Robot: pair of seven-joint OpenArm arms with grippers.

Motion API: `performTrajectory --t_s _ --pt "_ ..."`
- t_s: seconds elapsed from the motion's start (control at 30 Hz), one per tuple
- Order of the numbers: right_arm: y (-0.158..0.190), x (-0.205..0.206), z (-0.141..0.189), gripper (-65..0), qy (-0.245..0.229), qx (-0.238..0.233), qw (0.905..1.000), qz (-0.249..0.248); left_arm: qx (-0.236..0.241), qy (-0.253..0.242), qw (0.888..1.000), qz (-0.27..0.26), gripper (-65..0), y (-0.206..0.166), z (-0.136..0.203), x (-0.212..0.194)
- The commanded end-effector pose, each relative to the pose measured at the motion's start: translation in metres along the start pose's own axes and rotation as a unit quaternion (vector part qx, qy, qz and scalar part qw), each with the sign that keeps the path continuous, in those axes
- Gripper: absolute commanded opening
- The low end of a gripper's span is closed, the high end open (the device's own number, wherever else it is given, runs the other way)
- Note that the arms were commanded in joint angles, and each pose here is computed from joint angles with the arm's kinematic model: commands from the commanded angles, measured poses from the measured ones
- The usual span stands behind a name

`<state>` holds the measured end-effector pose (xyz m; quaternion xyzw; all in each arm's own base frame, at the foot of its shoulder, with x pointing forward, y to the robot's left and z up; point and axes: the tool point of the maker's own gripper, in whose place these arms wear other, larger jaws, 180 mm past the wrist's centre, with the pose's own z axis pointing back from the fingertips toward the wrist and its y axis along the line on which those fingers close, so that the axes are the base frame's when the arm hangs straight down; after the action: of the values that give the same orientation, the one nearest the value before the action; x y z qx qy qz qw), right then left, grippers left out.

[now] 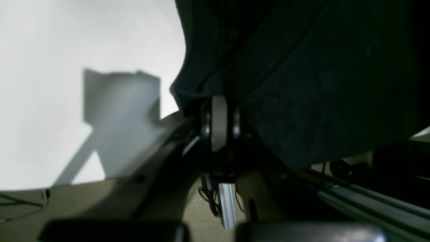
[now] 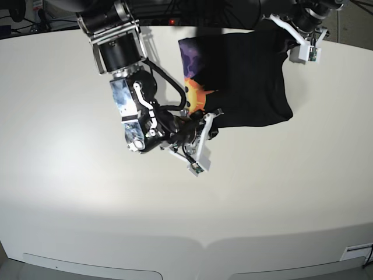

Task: Fold the T-shirt properly
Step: 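Lower the bundle flat and open both grippers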

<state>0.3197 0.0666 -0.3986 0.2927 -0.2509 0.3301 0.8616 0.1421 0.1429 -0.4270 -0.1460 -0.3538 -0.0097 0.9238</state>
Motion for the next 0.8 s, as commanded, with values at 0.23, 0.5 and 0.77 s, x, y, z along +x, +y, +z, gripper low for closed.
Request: performTrajectory --t_s 0.23,0.5,0.77 --pt "-0.013 0.004 0.031 -65.0 -0.007 -0.031 0.9985 0.044 0.004 -0.046 0.999 0.013 -65.0 0.018 -0.039 0.034" --pt "-0.008 -0.044 0.047 -65.0 0.016 -0.043 0.9979 0.046 0.013 -0.049 0.998 0.045 -65.0 0.048 -0.105 0.068" --pt "0.017 -0.068 0.046 -65.0 -0.004 -0.025 0.9993 0.027 0.021 -0.052 0.997 0.055 -65.0 0.065 -0.155 0.117"
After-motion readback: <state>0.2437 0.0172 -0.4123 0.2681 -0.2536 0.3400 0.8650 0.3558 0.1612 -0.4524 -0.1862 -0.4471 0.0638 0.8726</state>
